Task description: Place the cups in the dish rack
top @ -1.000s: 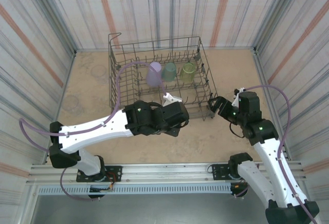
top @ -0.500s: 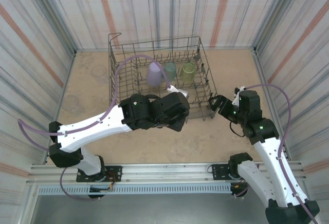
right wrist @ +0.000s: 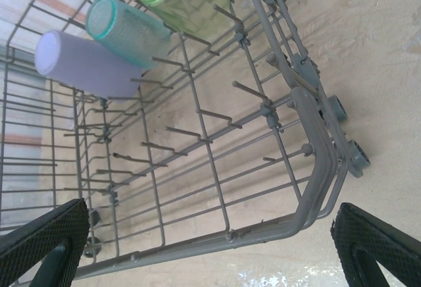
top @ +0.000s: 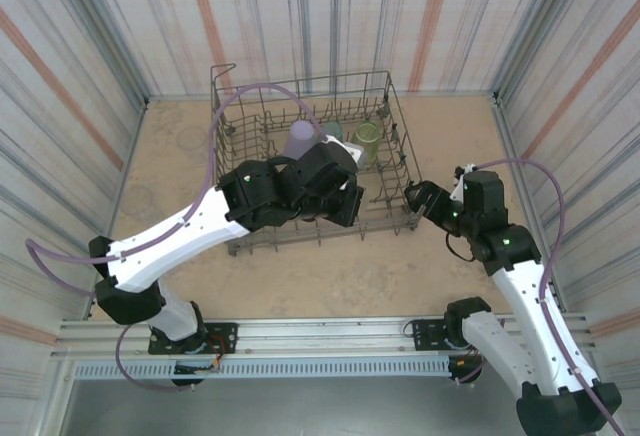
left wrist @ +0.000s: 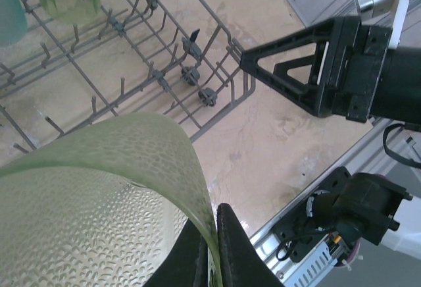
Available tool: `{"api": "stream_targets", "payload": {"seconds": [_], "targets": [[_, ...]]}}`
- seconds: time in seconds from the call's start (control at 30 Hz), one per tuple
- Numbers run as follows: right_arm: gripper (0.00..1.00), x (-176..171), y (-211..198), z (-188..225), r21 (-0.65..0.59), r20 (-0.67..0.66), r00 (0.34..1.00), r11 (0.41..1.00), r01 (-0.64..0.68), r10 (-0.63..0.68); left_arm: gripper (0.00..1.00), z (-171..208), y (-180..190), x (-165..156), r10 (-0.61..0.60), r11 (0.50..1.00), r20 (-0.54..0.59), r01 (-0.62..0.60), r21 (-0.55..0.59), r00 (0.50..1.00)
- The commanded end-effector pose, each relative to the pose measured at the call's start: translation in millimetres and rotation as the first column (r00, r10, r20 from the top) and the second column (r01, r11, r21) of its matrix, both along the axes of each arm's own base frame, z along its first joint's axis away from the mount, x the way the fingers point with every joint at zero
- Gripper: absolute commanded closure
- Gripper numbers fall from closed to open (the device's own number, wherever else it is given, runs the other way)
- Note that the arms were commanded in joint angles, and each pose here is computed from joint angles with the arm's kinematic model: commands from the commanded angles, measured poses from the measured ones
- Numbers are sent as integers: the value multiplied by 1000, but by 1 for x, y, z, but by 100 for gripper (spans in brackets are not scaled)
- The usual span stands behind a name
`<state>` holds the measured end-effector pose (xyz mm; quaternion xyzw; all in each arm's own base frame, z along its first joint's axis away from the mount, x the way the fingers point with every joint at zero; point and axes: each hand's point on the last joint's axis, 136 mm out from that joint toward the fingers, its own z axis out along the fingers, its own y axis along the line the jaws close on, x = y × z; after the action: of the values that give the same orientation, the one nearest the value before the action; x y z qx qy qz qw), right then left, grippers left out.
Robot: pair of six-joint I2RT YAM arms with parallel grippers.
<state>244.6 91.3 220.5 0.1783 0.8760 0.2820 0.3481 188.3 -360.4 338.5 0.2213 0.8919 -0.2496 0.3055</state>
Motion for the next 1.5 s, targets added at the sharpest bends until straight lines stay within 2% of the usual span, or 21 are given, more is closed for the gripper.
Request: {"api": "stream_targets", "payload": {"seconds": [0.0, 0.23, 0.5, 0.83, 1.07, 1.23, 1.47], "targets": [[1, 6, 1, 16, 6, 47, 999, 1000, 2, -3, 100, 20, -4, 10, -32, 998, 38, 34, -56, 999], [1, 16, 8, 19, 18, 43, 999, 1000, -25, 25, 100, 39, 3, 37, -5, 990, 89, 18, -142, 996], [1, 36, 22, 23, 65, 36, 998, 996, -62, 59, 100, 41, 22, 78, 65, 975, 80, -47, -215, 995], [1, 68, 52, 39, 208, 87, 989, 969, -133, 117, 100, 43, 47, 117, 115, 934, 47, -92, -346, 992], [1, 83, 73, 49, 276, 133, 978, 942, -190, 159, 100, 32, 69, 146, 137, 841, -118, -179, -511, 983], [1, 89, 87, 56, 318, 172, 968, 920, -230, 183, 100, 29, 78, 159, 133, 776, -182, -216, -593, 974], [1, 97, 103, 69, 394, 215, 954, 875, -280, 208, 100, 24, 77, 169, 34, 667, -253, -210, -715, 967]]}}
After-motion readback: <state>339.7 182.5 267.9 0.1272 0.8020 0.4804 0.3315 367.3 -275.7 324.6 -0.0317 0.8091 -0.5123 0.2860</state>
